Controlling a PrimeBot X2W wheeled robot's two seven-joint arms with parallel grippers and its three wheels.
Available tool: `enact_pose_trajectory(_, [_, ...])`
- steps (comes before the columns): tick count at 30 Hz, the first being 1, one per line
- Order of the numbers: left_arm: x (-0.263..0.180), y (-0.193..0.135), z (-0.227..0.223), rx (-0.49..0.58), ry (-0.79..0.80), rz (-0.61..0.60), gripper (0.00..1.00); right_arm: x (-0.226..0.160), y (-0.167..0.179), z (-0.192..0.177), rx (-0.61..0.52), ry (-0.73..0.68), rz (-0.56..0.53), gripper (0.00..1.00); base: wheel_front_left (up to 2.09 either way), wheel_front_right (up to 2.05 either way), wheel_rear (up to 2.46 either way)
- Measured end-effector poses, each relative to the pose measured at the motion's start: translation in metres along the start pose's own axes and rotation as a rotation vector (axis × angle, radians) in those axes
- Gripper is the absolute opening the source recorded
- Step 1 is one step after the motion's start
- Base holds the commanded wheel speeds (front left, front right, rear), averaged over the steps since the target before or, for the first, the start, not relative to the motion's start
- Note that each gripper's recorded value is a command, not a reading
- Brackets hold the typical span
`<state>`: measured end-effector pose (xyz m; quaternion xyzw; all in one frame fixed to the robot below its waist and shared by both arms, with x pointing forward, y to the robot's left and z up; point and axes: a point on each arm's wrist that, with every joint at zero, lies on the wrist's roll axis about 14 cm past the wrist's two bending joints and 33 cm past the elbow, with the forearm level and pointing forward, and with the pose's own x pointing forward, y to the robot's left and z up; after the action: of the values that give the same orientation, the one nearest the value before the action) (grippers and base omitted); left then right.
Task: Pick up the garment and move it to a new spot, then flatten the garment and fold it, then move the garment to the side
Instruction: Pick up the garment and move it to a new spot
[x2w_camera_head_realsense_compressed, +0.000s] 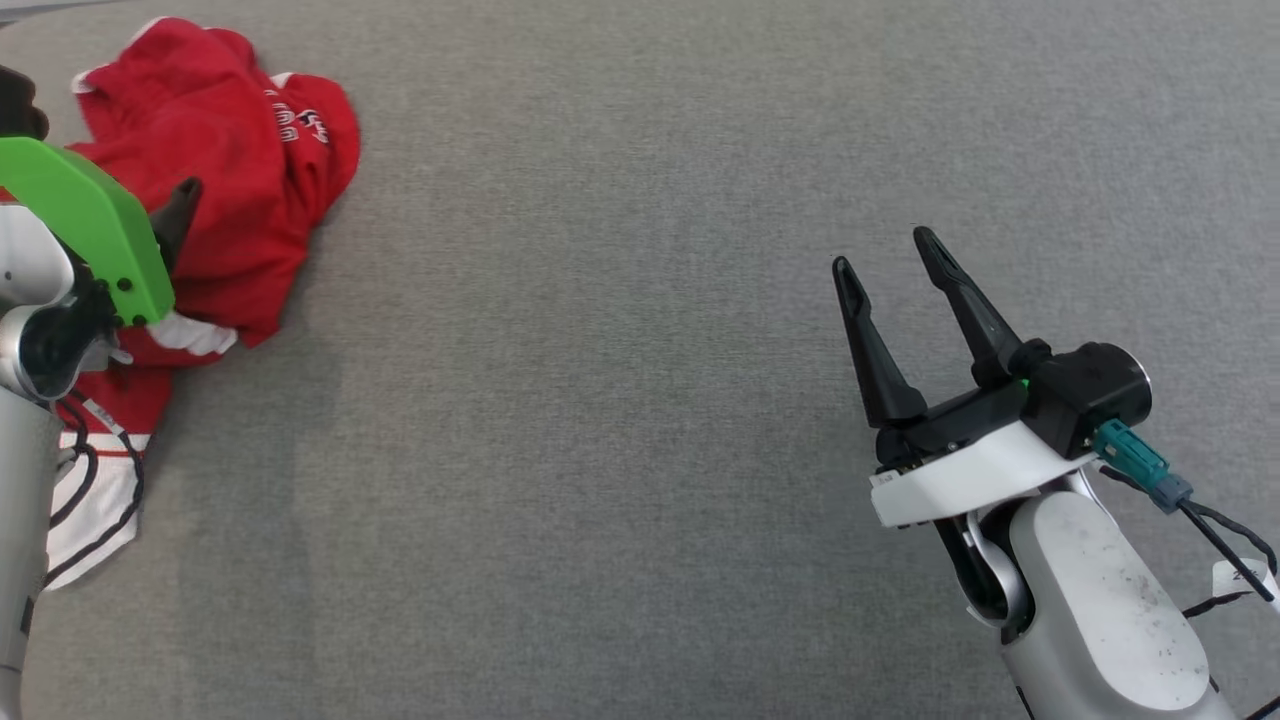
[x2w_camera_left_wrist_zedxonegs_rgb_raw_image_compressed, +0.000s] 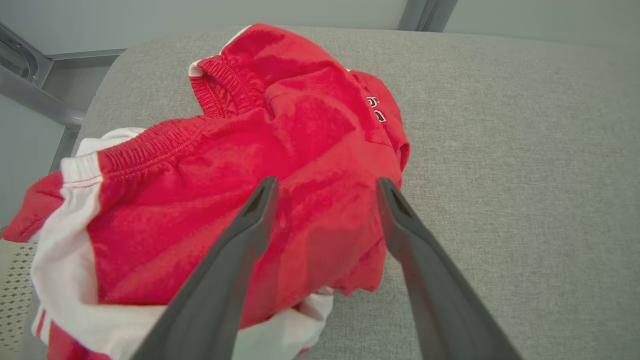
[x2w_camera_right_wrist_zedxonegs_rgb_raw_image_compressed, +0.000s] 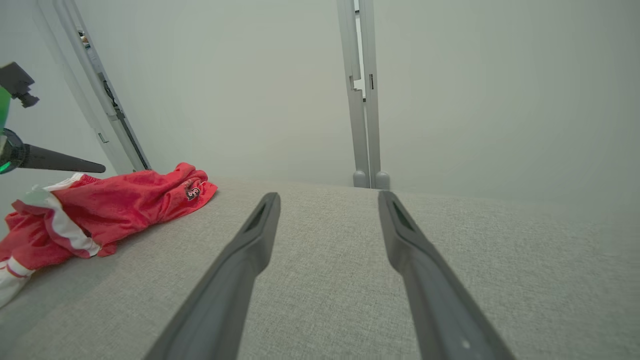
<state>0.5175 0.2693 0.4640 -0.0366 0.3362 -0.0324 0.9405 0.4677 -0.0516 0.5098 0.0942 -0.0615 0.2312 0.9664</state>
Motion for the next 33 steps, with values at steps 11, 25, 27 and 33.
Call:
enact_pose_trajectory(11, [0.058,-0.009,-0.052,0.069,0.211,-0.004,0.0,-0.018,-0.036,-0.016,-0.017,0.052,-0.101,1.0,0.0,0.0,0.0])
enact_pose_trajectory(25, [0.024,-0.047,-0.004,0.19,-0.01,-0.104,0.0,-0.037,-0.023,0.009,-0.011,0.015,-0.113,1.0,0.0,0.0,0.0])
enact_pose_trajectory(27, [0.011,-0.063,0.012,0.219,-0.067,-0.145,0.0,-0.044,-0.021,0.017,-0.013,0.003,-0.122,1.0,0.0,0.0,0.0])
enact_pose_trajectory(33, [-0.034,-0.122,0.053,0.317,-0.227,-0.285,0.0,-0.067,-0.021,0.042,-0.025,-0.047,-0.162,1.0,0.0,0.0,0.0])
